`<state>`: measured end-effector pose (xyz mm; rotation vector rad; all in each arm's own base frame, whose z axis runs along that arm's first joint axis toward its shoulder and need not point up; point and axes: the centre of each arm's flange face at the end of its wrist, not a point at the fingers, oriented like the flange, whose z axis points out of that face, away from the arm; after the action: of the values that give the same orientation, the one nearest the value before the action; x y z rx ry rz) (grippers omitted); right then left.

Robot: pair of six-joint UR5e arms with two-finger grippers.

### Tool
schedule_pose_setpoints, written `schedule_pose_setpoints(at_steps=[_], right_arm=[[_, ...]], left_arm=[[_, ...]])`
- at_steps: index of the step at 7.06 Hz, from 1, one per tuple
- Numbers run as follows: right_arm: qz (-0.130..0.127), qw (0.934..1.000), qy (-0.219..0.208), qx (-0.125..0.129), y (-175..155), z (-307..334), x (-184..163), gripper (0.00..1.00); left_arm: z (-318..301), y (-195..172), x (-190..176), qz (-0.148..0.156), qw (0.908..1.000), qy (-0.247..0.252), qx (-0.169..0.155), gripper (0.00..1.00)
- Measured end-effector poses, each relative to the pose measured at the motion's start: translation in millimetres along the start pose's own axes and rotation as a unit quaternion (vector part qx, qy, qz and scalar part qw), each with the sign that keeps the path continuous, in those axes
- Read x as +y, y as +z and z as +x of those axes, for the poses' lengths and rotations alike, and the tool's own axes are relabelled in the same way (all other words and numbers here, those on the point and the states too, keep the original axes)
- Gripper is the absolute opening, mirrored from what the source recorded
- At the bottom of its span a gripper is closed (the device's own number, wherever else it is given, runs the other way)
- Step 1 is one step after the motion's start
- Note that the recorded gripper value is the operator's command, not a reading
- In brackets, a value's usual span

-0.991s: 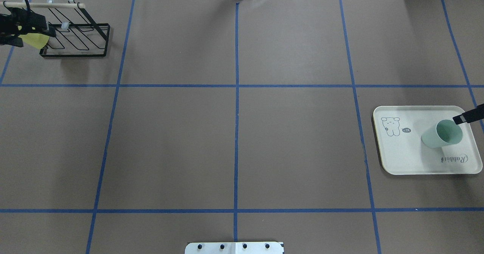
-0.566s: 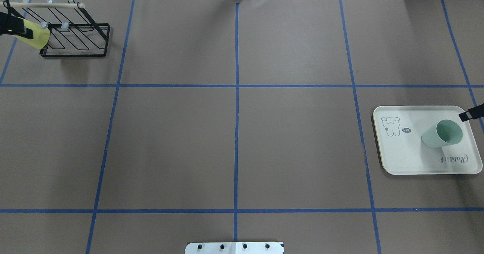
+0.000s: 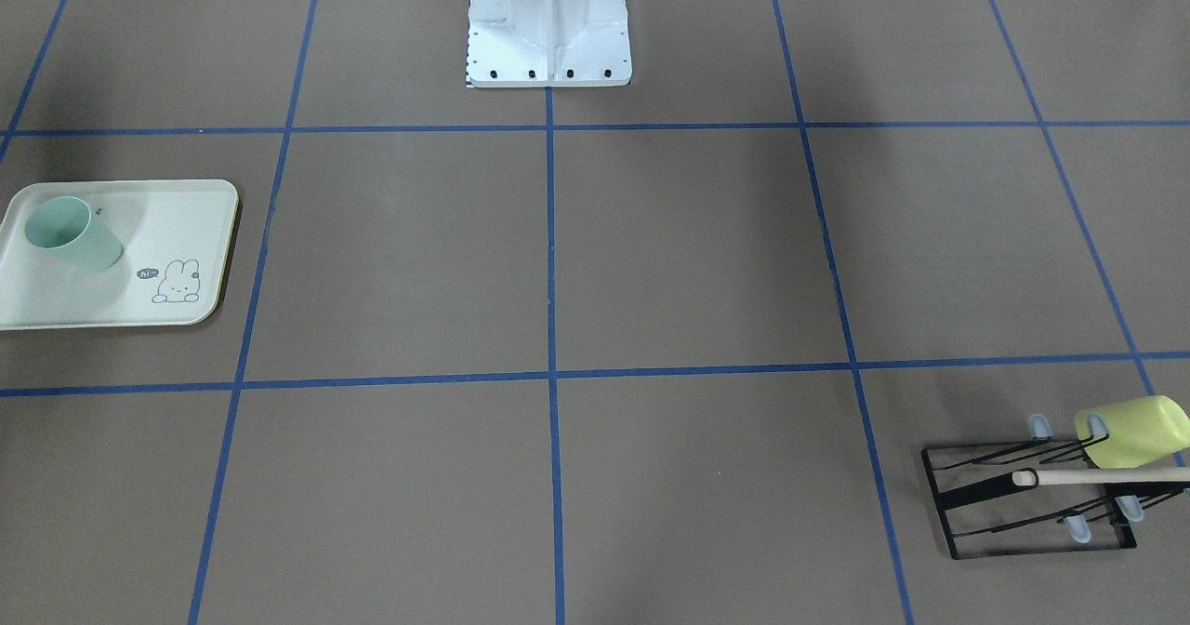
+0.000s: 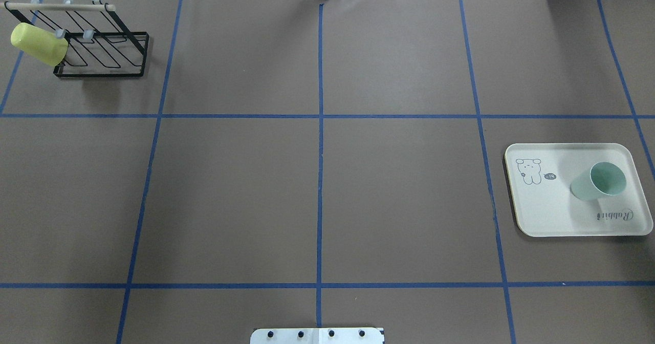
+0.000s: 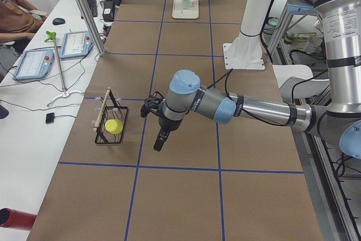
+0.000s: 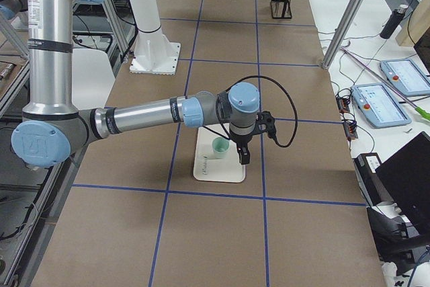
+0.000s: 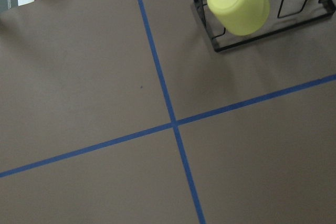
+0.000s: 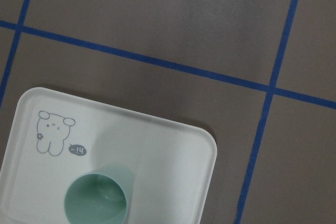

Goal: Left arm grabs green cup and hands to right arm on tray

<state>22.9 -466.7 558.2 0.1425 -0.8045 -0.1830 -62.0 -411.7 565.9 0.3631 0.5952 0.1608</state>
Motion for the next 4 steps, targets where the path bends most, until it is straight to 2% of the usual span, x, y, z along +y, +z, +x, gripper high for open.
schedule_pose_setpoints(at_steps=[2,3,4], right_arm=[[-0.008,0.9995,0.011,0.03,4.1,15.6,1.8,1.0],[-0.014,0.999,0.021,0.036,6.1,19.6,-9.9,1.0],[-0.03,0.9981,0.038,0.037,5.3,21.0,-37.1,1.0]], left_arm=[[-13.9,18.9,11.0,-0.02,0.9997,-0.01,0.0,1.0],[-17.1,23.8,4.1,-0.023,0.9997,-0.012,0.0,1.0],[-21.7,30.8,-12.4,-0.03,0.9994,-0.017,-0.001,1.0]])
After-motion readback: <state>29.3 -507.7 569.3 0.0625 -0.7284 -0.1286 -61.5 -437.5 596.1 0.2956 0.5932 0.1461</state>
